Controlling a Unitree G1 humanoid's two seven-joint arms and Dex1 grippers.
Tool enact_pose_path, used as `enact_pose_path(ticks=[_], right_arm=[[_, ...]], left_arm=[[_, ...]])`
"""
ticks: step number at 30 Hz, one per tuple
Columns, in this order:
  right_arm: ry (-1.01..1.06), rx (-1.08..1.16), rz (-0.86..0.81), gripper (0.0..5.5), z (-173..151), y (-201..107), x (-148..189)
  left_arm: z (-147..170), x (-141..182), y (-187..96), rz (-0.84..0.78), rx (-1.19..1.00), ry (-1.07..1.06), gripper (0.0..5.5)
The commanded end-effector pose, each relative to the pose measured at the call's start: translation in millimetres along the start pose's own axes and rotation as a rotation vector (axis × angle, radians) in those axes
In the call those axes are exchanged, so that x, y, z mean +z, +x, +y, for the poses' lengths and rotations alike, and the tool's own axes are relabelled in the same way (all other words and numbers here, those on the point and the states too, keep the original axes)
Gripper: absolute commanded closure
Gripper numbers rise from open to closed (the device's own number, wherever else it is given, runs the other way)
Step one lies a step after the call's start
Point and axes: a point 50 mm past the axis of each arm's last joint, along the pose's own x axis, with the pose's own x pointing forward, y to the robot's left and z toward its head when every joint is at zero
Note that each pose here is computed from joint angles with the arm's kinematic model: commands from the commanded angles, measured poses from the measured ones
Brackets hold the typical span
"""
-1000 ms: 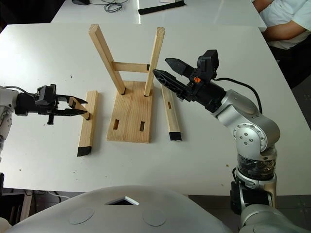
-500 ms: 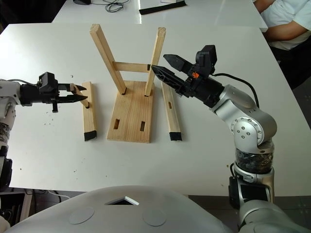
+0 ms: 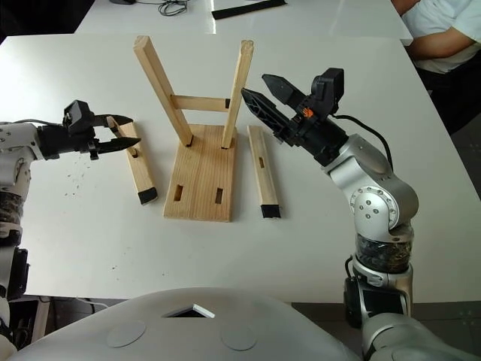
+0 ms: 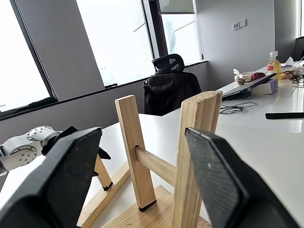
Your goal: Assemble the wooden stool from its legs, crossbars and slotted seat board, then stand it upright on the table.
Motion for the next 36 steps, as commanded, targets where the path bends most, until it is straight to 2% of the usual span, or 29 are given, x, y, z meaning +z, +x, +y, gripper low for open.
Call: enact_pose_path(ticks=[1,5,9,12,17,20,23,31,34,36], right_arm=[[-0.005,-0.018,-0.012,2.27,1.7,-2.4,-1.8],[0.005,-0.037,-0.016,2.27,3.9,-5.8,-5.5],[0.013,-0.040,-0.013,2.27,5.2,-7.0,-7.6],[0.015,-0.037,-0.015,2.27,5.3,-6.8,-6.4],[0.025,-0.055,-0.024,2.27,5.9,-8.6,-7.4],[0.033,-0.050,-0.023,2.27,7.7,-6.3,-9.1],[0.028,-0.049,-0.024,2.27,6.7,-6.0,-6.7],[0.038,-0.047,-0.026,2.27,7.7,-5.4,-6.4],[0.038,-0.041,-0.021,2.27,7.1,-4.2,-5.7],[0.041,-0.038,-0.022,2.27,6.9,-2.1,-5.8]], left_arm=[[-7.7,18.8,-17.4,-0.020,0.013,0.020,2.82],[-8.9,36.3,-21.9,-0.079,0.111,0.049,2.82],[-12.4,60.7,-22.5,-0.205,0.250,0.053,2.82],[-12.9,74.9,-23.1,-0.301,0.448,0.010,2.82],[-26.4,66.0,0.9,-0.345,0.779,-0.198,2.82],[-43.1,52.1,18.7,-0.328,0.860,-0.325,2.82],[-51.8,51.3,23.2,-0.340,0.928,-0.378,2.82],[-33.6,104.8,-2.2,-0.575,1.127,-0.296,2.82],[-37.5,99.5,-0.3,-0.534,1.135,-0.317,2.82],[-43.3,73.4,15.0,-0.374,1.111,-0.373,2.82]])
